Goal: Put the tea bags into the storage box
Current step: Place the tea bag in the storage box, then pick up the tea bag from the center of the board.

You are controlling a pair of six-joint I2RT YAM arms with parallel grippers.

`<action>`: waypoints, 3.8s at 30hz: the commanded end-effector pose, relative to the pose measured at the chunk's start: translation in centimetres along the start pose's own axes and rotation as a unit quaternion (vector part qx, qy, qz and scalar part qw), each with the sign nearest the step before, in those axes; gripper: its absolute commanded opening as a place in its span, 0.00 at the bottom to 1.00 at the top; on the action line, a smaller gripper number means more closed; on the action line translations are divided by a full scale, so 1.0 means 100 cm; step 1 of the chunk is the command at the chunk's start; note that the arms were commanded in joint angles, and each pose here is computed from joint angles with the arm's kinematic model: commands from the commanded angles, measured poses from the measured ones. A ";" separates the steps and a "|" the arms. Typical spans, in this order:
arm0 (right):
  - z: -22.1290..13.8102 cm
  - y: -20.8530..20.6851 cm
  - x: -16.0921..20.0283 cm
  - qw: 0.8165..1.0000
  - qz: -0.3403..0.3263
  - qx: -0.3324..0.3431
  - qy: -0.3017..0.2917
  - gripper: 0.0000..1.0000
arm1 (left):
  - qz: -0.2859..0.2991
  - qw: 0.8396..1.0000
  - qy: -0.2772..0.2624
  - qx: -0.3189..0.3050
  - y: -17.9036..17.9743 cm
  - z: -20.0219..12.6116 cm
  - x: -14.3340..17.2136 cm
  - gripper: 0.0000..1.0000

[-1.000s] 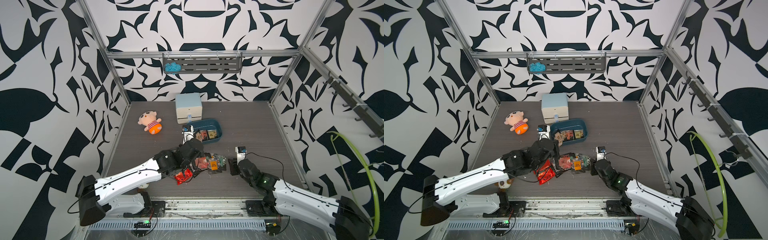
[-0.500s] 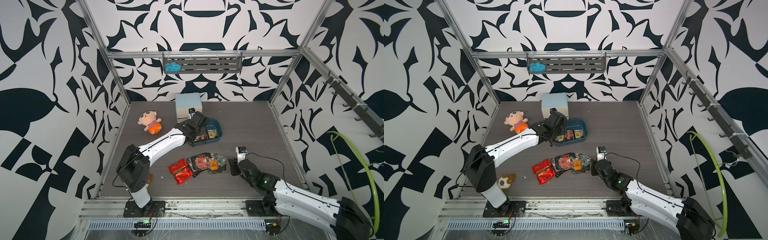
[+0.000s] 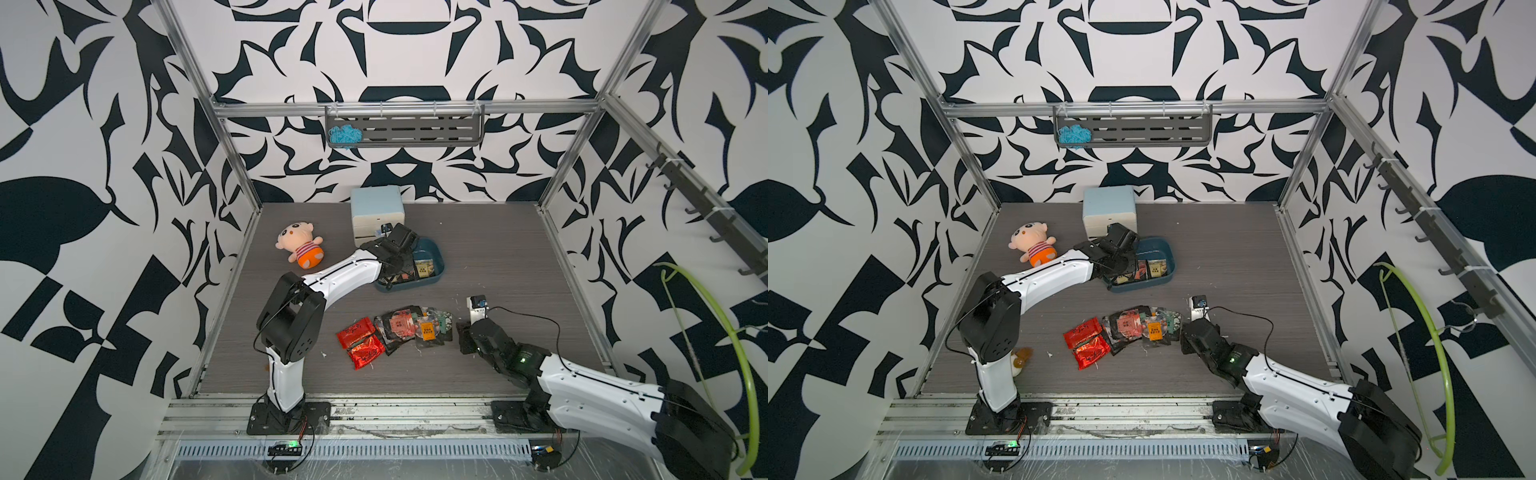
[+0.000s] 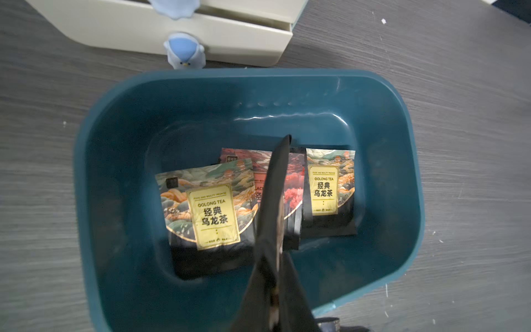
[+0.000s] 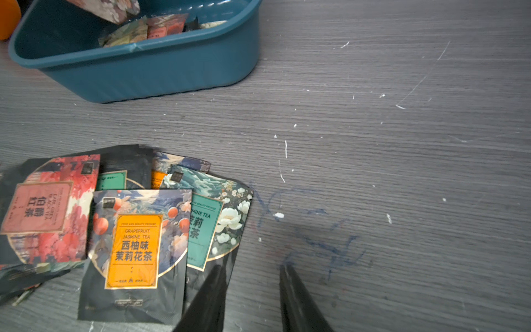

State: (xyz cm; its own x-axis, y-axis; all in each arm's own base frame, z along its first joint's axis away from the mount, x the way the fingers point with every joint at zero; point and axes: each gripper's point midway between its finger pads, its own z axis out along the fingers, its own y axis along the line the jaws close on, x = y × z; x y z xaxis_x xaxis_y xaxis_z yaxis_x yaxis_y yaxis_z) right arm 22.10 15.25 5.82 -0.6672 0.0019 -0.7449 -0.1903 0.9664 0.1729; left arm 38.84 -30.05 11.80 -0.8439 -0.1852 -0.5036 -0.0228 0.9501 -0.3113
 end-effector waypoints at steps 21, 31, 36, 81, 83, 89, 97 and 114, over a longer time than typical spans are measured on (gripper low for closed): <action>-0.001 0.020 -0.020 0.999 -0.007 -0.030 -0.017 0.36 | -0.076 0.995 -0.055 0.041 0.085 -0.124 0.034 0.51; -0.008 0.027 -0.023 0.998 -0.003 -0.057 -0.026 0.37 | -0.140 0.982 -0.050 0.116 0.115 -0.152 0.091 0.52; -0.011 0.044 -0.035 0.994 0.010 -0.100 -0.044 0.40 | -0.154 0.977 -0.028 0.146 0.113 -0.147 0.119 0.52; 0.059 0.150 -0.017 0.964 0.065 -0.229 0.118 0.32 | -0.143 0.983 0.059 0.102 0.059 -0.045 0.176 0.17; 0.059 0.151 -0.016 0.963 0.065 -0.232 0.121 0.32 | -0.142 0.984 0.058 0.095 0.062 -0.043 0.176 0.17; 0.056 0.157 -0.015 0.958 0.066 -0.250 0.126 0.30 | -0.138 0.985 0.061 0.082 0.065 -0.037 0.180 0.16; 0.048 0.165 -0.018 0.950 0.068 -0.281 0.119 0.22 | -0.132 0.985 0.065 0.085 0.061 -0.035 0.180 0.15; 0.029 0.151 -0.035 0.959 0.044 -0.273 0.061 0.00 | -0.009 0.994 0.064 0.089 0.033 -0.073 0.150 0.29</action>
State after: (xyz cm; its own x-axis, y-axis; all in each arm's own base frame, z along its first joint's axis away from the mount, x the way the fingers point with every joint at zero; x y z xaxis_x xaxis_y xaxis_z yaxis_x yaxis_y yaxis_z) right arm 23.17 30.54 7.41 -0.8191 -0.0044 -0.5736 -0.4139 0.6969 0.5857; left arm 22.65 -28.18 7.65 -0.8993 -0.2511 -0.3581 -0.0339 0.8563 -0.5154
